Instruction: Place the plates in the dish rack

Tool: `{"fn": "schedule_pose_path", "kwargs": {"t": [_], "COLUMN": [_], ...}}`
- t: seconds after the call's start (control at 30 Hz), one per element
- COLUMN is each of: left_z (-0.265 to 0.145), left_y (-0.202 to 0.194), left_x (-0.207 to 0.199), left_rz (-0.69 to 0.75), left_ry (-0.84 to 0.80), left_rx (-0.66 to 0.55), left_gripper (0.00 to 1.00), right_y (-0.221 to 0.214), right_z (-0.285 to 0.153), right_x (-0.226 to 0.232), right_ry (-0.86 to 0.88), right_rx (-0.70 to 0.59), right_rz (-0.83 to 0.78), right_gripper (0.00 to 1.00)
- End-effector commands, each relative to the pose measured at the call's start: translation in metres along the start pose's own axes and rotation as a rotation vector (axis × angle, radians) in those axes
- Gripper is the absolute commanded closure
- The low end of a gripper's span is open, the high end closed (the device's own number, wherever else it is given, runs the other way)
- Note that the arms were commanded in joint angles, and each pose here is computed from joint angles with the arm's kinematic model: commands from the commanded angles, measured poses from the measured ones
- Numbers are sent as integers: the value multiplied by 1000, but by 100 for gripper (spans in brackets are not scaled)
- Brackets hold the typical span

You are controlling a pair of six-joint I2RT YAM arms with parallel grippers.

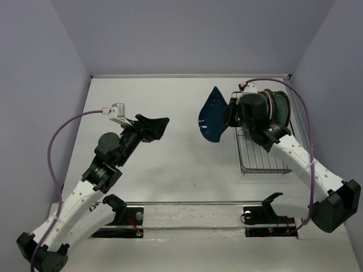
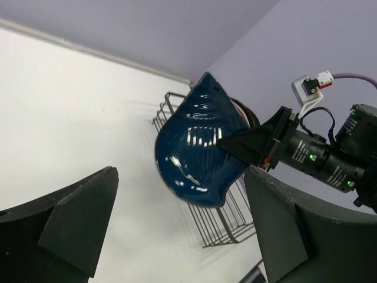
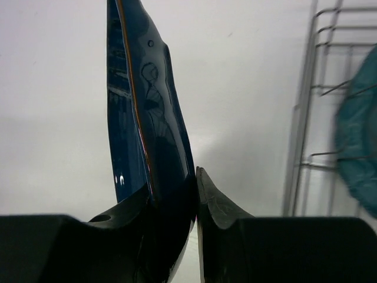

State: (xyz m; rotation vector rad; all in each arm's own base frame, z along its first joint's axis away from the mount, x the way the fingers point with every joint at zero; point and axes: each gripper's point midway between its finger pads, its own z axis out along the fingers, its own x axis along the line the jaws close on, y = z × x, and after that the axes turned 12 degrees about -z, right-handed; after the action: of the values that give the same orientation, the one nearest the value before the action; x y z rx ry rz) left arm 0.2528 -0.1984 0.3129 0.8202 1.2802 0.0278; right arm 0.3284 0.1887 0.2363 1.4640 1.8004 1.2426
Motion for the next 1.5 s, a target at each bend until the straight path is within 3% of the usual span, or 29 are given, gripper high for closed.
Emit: {"fn": "schedule_pose_path", "kwargs": {"t": [0.0, 0.17, 0.43, 0.73, 1.27, 1.47], "left_z": [-28, -48, -58, -58, -60, -59], "left_y": [25, 24, 19, 13, 16, 16], "left_x": [3, 22, 30, 24, 21, 22], "left_rz": [233, 331, 373, 383, 382, 381], "left_ry": [90, 166, 157, 113, 103, 106], "left_rx": [-29, 7, 14, 42, 26, 28], "left_gripper": [1, 1, 1, 1, 1, 1], "right_y": [106, 125, 135, 118, 66, 52], "right_z": [-44, -60, -46, -28, 10, 28], "right_x": [-74, -116, -139, -154, -182, -184], "right_ry": [-408, -646, -801, -867, -844, -809], "right_rx": [-219, -175, 2, 168, 327, 330], "right_rz": [-128, -208, -354, -488, -492, -478], "right_gripper": [93, 93, 93, 93, 93, 93]}}
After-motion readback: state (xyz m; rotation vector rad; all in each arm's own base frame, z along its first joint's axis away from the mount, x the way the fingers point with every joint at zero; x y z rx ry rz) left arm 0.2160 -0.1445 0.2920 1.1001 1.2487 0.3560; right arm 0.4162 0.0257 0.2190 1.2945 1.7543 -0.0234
